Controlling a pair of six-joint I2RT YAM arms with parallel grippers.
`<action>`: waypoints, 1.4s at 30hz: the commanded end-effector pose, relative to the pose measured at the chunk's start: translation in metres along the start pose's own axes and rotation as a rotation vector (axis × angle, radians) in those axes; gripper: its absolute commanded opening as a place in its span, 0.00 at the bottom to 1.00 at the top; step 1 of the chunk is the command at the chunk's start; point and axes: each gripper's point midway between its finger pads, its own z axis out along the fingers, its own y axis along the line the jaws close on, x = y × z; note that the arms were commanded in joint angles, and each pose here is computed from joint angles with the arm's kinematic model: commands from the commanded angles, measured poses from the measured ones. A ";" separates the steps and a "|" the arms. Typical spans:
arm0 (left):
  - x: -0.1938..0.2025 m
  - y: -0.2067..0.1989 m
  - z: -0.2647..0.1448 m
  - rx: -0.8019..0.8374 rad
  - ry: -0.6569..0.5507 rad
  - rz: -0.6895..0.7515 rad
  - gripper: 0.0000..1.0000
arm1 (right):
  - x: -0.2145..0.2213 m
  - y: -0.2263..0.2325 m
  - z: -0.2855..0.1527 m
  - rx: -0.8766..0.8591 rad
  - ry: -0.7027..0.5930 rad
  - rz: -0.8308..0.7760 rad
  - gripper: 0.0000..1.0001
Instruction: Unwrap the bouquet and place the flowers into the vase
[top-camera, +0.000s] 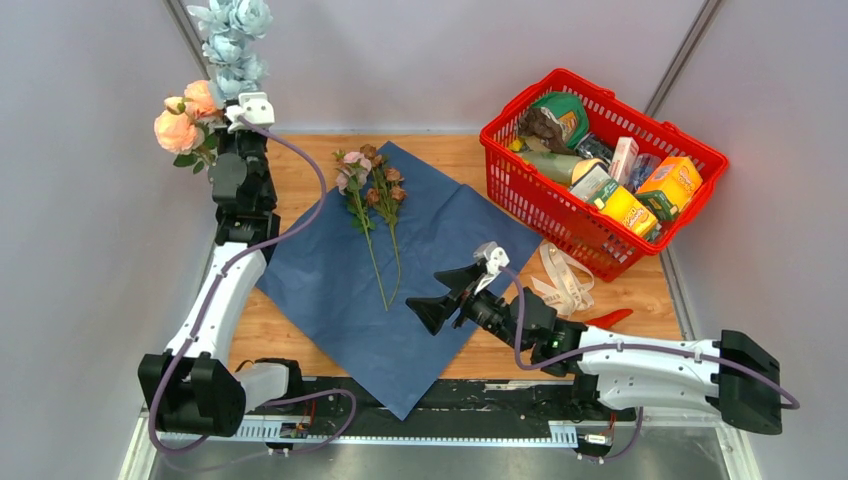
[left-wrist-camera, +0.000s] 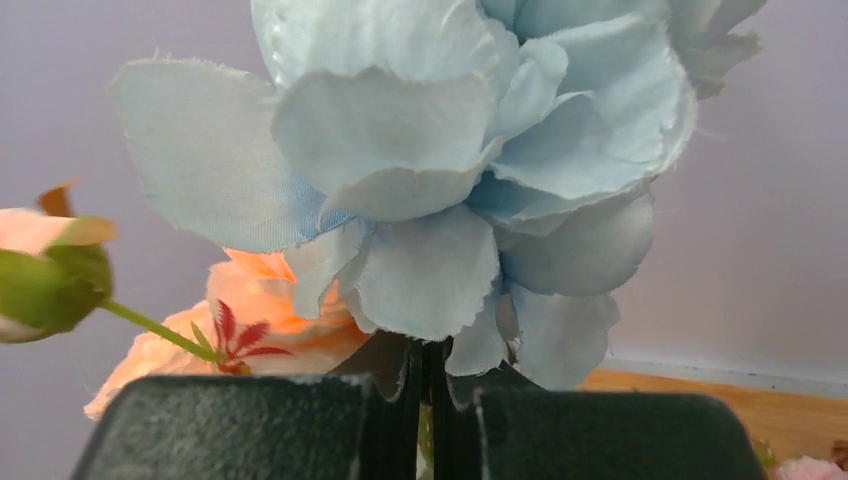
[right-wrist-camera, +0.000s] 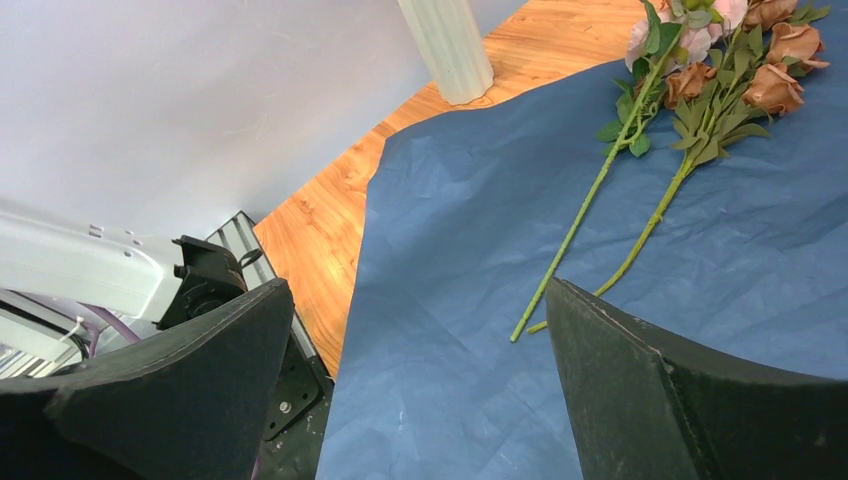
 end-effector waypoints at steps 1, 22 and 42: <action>0.003 0.010 -0.004 -0.043 0.032 -0.066 0.06 | -0.011 0.002 -0.004 -0.001 -0.030 0.005 1.00; 0.076 -0.006 -0.068 0.017 0.483 -0.224 0.57 | -0.018 -0.009 -0.017 0.099 -0.008 0.132 1.00; 0.018 -0.034 -0.170 0.461 0.523 -0.483 0.59 | 0.008 -0.036 0.020 0.329 0.029 0.218 0.99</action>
